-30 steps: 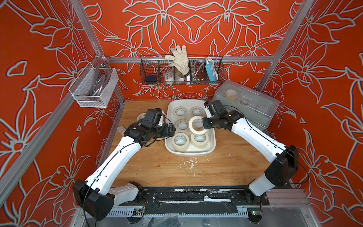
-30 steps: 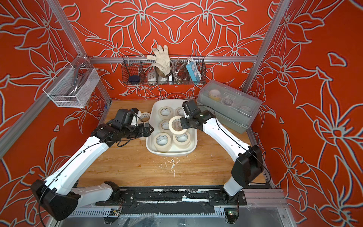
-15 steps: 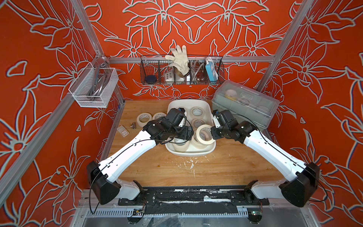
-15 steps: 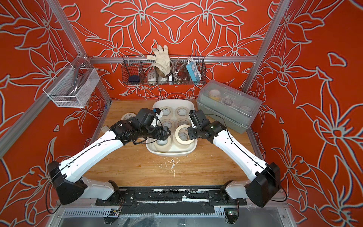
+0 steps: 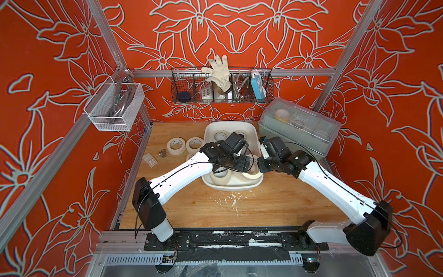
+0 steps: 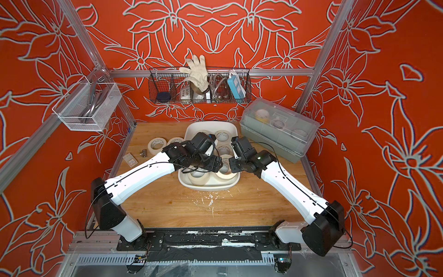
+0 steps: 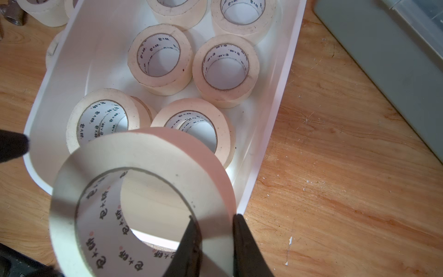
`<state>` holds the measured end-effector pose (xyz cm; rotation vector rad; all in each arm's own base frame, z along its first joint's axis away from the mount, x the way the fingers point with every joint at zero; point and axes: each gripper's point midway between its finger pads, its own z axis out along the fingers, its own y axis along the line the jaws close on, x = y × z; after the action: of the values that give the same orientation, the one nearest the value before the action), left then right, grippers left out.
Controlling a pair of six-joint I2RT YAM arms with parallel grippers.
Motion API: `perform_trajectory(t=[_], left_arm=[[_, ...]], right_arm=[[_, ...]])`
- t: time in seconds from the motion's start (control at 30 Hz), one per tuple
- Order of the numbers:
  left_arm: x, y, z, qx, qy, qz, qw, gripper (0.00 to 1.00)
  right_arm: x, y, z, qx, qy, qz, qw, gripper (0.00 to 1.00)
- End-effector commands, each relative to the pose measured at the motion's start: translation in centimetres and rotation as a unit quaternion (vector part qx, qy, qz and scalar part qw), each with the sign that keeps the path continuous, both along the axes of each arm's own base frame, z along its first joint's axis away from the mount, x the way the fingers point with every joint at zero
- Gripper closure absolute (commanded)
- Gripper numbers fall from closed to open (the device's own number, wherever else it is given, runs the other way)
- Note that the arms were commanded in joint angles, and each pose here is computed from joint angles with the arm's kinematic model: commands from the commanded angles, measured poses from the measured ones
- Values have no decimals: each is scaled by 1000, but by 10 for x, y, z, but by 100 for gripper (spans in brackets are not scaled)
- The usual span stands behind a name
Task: Take out the art tape in the storage box
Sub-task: Pick up the art tape from the storage box.
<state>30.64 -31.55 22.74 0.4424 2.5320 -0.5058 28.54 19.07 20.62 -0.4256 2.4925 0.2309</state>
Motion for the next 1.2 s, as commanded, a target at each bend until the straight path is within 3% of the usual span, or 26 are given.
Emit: perform_trajectory(t=[0.0, 0.33, 0.43, 0.53, 0.63, 0.83, 0.9, 1.17], left_arm=[[3, -1, -3, 20, 7, 7, 1000, 29], [11, -5, -24, 55, 24, 14, 998, 63], [12, -4, -25, 58, 24, 17, 998, 66], [13, -4, -25, 59, 22, 20, 998, 76], [14, -4, -24, 54, 20, 21, 998, 83], [13, 1, -20, 58, 11, 27, 998, 99], [13, 5, -18, 56, 5, 30, 998, 100], [23, 38, -2, 66, -24, 78, 994, 100]], right_arm=[[0, 3, 11, 21, -19, -5, 1000, 100], [-4, 3, 11, 22, -19, 1, 1000, 100], [-5, 3, 12, 22, -21, 2, 1000, 100], [-6, 5, 16, 30, -25, 8, 999, 97], [-8, 10, 22, 47, -35, 26, 998, 89], [-12, 11, 33, 68, -57, 34, 995, 63], [-13, 11, 36, 73, -60, 35, 995, 55], [-18, 15, 51, 96, -73, 52, 991, 44]])
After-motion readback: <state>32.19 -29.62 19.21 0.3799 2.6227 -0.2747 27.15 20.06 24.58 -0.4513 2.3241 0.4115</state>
